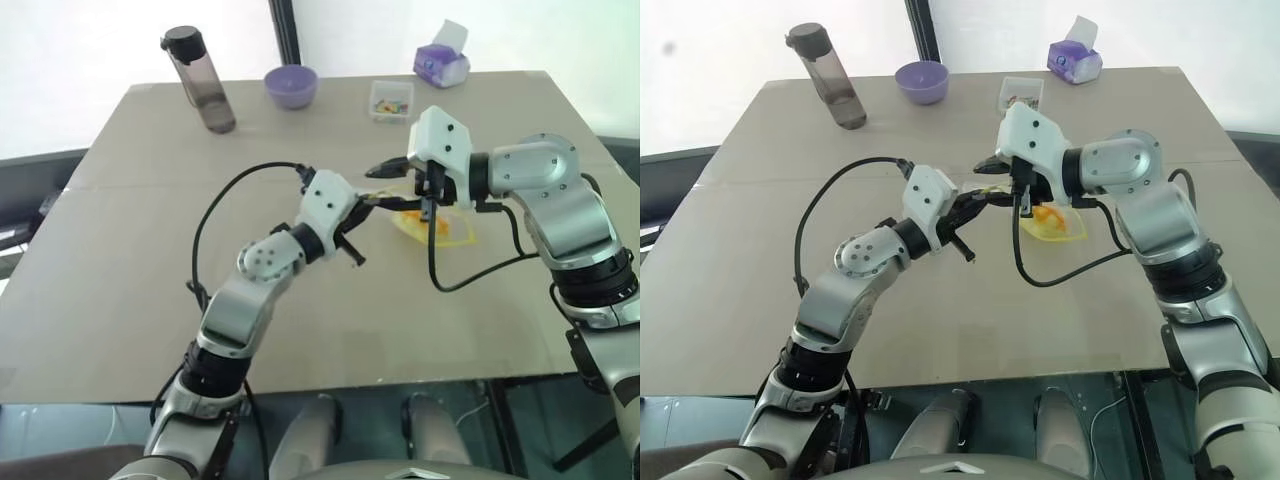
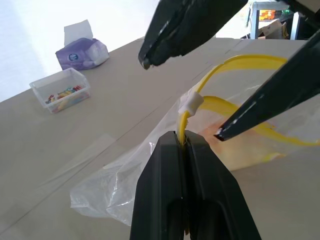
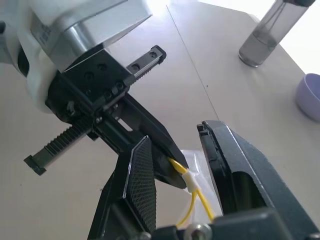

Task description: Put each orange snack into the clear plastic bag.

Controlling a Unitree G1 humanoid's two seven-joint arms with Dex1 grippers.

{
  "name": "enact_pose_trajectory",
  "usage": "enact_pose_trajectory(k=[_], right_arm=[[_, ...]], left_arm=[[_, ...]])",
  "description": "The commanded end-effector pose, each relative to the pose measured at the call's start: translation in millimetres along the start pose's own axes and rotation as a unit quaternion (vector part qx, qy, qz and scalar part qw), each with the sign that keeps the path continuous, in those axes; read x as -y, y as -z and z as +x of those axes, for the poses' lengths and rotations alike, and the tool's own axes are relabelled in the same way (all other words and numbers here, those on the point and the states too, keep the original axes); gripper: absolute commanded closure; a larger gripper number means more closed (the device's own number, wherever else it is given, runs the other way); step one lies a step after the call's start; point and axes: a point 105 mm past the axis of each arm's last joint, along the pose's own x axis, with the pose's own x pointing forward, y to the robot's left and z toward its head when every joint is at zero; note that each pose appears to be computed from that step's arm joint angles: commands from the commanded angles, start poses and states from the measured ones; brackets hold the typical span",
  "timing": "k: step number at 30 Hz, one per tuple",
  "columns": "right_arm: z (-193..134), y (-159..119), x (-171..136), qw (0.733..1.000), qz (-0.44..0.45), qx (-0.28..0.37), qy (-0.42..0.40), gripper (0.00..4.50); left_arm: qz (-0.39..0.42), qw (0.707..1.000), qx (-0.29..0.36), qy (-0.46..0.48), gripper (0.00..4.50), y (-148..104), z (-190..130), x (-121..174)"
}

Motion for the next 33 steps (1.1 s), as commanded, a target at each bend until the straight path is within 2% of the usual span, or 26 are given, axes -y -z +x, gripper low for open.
enact_pose_trajectory(k=[1,11,13,14,15,16,33], right_arm=[[-6,-5,9,1.000,-0.020,-0.005,0.022,2.77],[-5,7,7,0.999,-0.016,-0.018,0.025,2.77],[-5,10,5,0.999,-0.018,-0.022,0.020,3.53],[-5,11,4,0.999,-0.019,-0.024,0.018,3.66],[-5,12,4,0.999,-0.019,-0.025,0.018,4.15],[-6,13,4,0.999,-0.019,-0.027,0.019,4.44],[-6,26,7,0.998,-0.022,-0.045,0.029,4.44]], left_arm=[[0.019,0.999,0.038,-0.006,4.50,-20,-4,-1],[0.023,0.999,0.040,-0.016,4.50,-22,-7,-5],[0.023,0.999,0.040,-0.016,4.50,-22,-7,-6],[0.023,0.999,0.041,-0.016,4.50,-23,-7,-6],[0.023,0.999,0.041,-0.016,4.50,-23,-7,-6],[0.023,0.999,0.041,-0.016,4.50,-23,-8,-6],[0.023,0.999,0.037,-0.015,4.50,-22,-9,-4]])
